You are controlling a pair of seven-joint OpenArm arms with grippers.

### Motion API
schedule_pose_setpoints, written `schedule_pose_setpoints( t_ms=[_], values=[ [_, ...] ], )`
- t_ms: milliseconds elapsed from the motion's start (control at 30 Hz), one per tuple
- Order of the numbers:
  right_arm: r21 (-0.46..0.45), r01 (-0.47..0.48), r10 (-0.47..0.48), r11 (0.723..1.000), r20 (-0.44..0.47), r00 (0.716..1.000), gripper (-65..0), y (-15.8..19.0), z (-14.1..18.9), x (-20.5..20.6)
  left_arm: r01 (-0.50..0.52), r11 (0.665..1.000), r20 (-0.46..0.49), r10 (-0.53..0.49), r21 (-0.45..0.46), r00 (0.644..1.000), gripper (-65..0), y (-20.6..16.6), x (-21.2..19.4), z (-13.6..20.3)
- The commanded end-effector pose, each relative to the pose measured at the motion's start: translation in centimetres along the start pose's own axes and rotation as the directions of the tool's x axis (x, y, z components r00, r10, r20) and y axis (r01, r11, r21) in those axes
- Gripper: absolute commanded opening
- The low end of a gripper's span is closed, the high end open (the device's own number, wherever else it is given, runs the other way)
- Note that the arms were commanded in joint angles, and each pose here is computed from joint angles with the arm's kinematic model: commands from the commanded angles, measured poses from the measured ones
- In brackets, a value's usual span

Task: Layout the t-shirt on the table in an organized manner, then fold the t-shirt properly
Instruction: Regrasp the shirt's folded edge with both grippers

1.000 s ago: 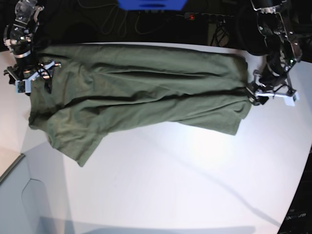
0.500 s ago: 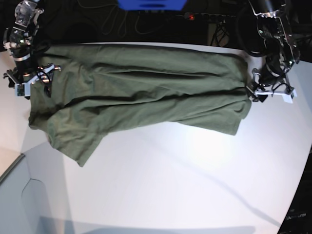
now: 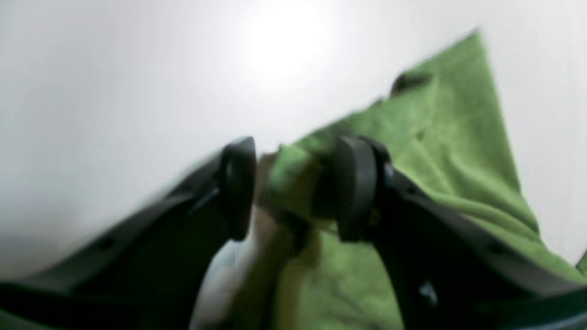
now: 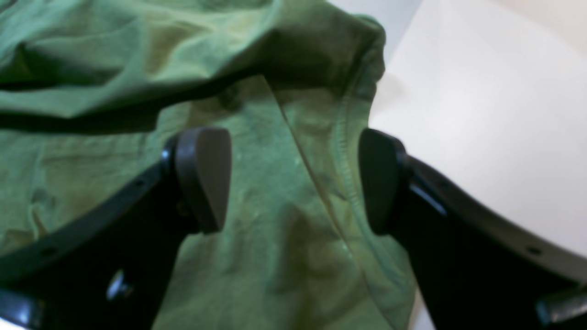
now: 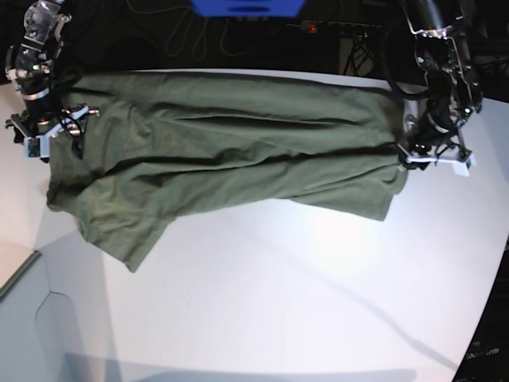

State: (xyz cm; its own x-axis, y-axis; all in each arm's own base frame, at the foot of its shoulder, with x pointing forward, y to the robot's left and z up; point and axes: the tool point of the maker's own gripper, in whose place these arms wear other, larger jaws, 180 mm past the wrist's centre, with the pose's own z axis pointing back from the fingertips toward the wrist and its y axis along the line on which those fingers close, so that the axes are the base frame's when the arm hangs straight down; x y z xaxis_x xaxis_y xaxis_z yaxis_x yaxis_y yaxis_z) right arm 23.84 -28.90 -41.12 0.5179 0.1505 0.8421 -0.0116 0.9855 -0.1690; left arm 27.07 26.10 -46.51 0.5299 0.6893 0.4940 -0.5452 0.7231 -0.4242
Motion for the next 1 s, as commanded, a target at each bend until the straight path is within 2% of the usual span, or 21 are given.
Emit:
schedule_pose_setpoints(
  t_ms=[0,467,667,867,900,967],
  values=[
    [0.0,-0.009,0.009,1.0,0.053,0.999,-21.5,-0.5,0.0,1.5,0.005,1.0,0.007,-0.005,-0.005,1.0,-37.3,-0.3,0.7,-0.1],
    [0.0,-0.009,0.009,1.0,0.053,0.999,-21.6,-0.5,0.0,1.5,-0.002,1.0,-0.009,0.001,-0.023,1.0,-38.4,-1.1,-0.4,-0.1],
    [-0.003,-0.007,0.008,1.0,0.083,0.997,-21.6,-0.6,-0.6,2.8,-0.004,1.0,-0.004,0.004,-0.022,1.0,-50.6,-0.9,-0.2,-0.1],
    [0.079,-0.052,0.043,0.996,0.118,0.992,-21.5,1.2,-2.4,5.5,0.011,0.999,0.019,-0.011,-0.032,1.0,-51.8,-1.4,0.5,0.5],
    [0.088,-0.056,0.047,0.995,0.107,0.993,-21.4,1.4,-2.9,5.9,0.016,0.999,0.027,-0.016,-0.035,1.0,-53.4,-1.5,0.7,0.8],
    [0.107,-0.066,0.058,0.992,0.083,0.995,-21.4,1.6,-4.0,6.9,0.024,0.999,0.043,-0.022,-0.042,0.999,-61.3,-1.8,1.1,1.1]
  ],
)
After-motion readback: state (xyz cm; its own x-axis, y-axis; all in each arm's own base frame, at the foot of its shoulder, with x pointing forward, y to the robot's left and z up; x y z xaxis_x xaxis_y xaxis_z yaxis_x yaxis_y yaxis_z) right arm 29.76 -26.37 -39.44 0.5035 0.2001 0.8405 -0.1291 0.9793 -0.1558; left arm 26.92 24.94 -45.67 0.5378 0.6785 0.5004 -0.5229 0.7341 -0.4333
